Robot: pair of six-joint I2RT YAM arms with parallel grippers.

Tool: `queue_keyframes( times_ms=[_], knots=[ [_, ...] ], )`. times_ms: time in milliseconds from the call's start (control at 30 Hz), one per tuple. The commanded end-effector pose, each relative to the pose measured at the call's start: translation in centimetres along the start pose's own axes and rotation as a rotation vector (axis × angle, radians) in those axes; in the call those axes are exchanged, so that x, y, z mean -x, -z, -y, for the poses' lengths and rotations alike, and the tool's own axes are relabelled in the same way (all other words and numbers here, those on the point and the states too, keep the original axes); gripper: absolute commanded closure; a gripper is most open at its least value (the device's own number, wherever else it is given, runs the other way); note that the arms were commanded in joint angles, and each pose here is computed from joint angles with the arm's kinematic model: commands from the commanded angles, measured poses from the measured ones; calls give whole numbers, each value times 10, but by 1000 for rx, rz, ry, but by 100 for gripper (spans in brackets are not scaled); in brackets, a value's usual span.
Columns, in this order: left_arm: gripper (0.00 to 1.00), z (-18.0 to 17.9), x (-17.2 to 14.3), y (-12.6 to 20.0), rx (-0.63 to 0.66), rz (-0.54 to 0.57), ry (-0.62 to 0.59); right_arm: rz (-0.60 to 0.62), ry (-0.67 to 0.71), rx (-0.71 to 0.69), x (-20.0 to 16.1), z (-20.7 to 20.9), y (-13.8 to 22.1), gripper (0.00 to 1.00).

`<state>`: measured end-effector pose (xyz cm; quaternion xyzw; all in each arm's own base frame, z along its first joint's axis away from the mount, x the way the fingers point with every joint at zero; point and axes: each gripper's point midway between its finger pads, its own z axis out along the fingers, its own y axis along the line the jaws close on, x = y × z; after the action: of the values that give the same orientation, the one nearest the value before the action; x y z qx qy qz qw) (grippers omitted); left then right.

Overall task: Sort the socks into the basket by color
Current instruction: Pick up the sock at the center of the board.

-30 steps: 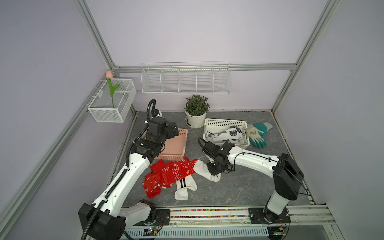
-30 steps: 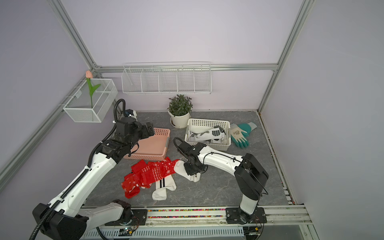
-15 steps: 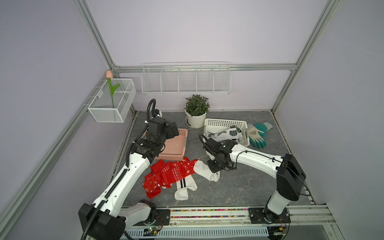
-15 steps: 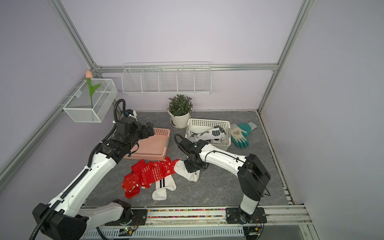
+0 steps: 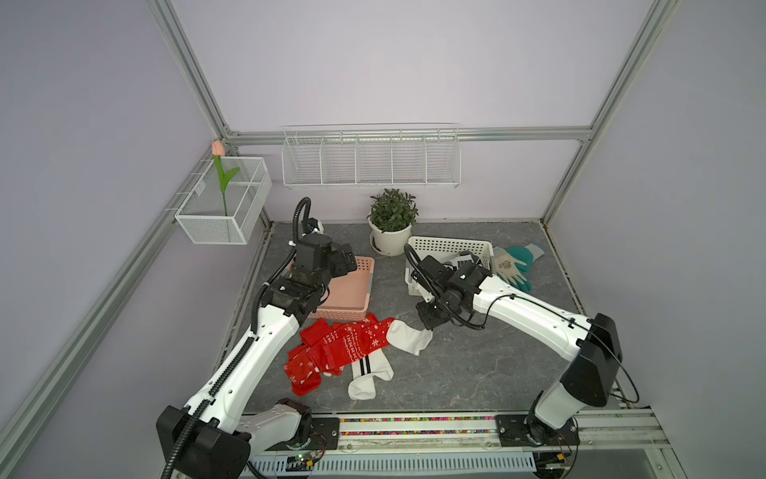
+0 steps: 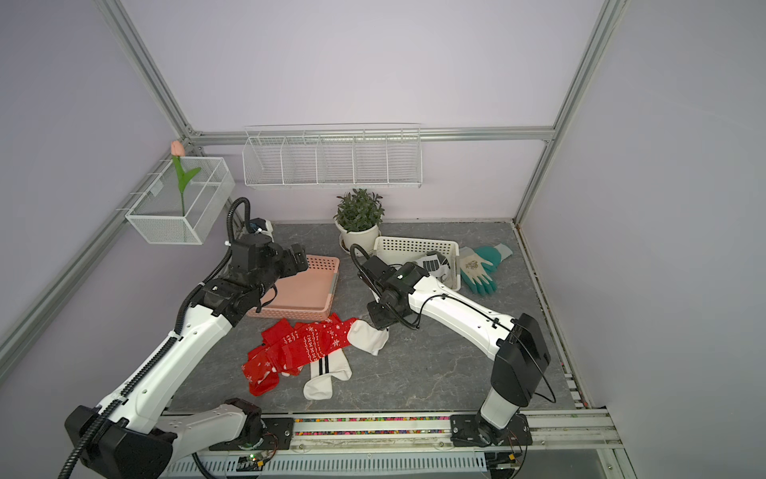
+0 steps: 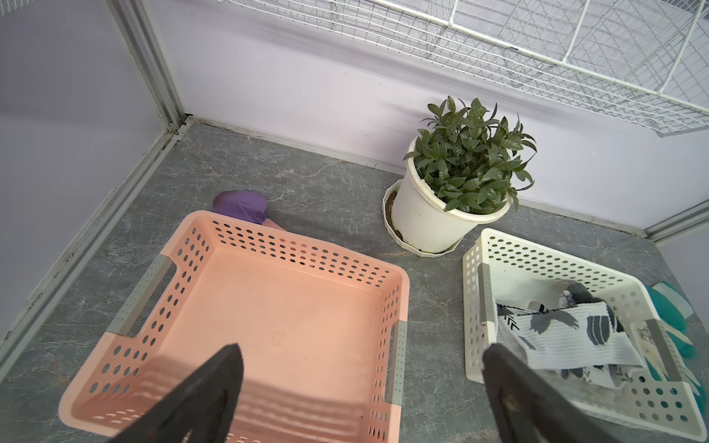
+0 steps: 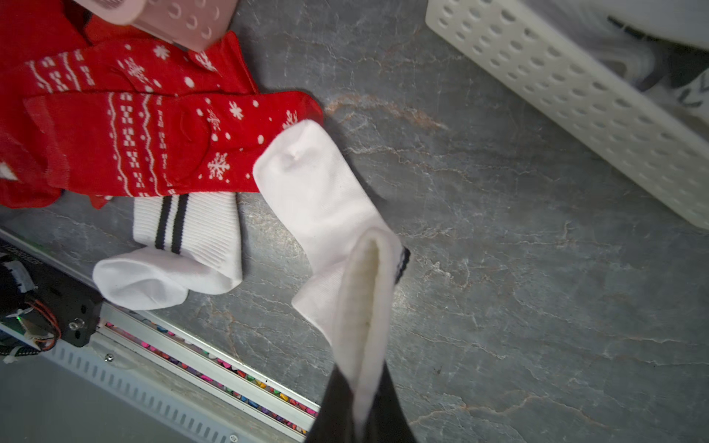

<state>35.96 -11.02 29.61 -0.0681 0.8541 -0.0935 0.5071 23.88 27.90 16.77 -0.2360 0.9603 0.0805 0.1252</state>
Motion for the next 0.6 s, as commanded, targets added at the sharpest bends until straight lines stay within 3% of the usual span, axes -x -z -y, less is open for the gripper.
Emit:
queue_keyframes(
  times_ms=[0, 567],
  knots=[
    [1, -1, 5, 6, 1, 20, 10, 39, 25, -15, 7, 10, 33, 93],
    [1, 0, 5, 6, -5, 18, 12, 249, 47, -13, 114, 37, 122, 93]
  ],
)
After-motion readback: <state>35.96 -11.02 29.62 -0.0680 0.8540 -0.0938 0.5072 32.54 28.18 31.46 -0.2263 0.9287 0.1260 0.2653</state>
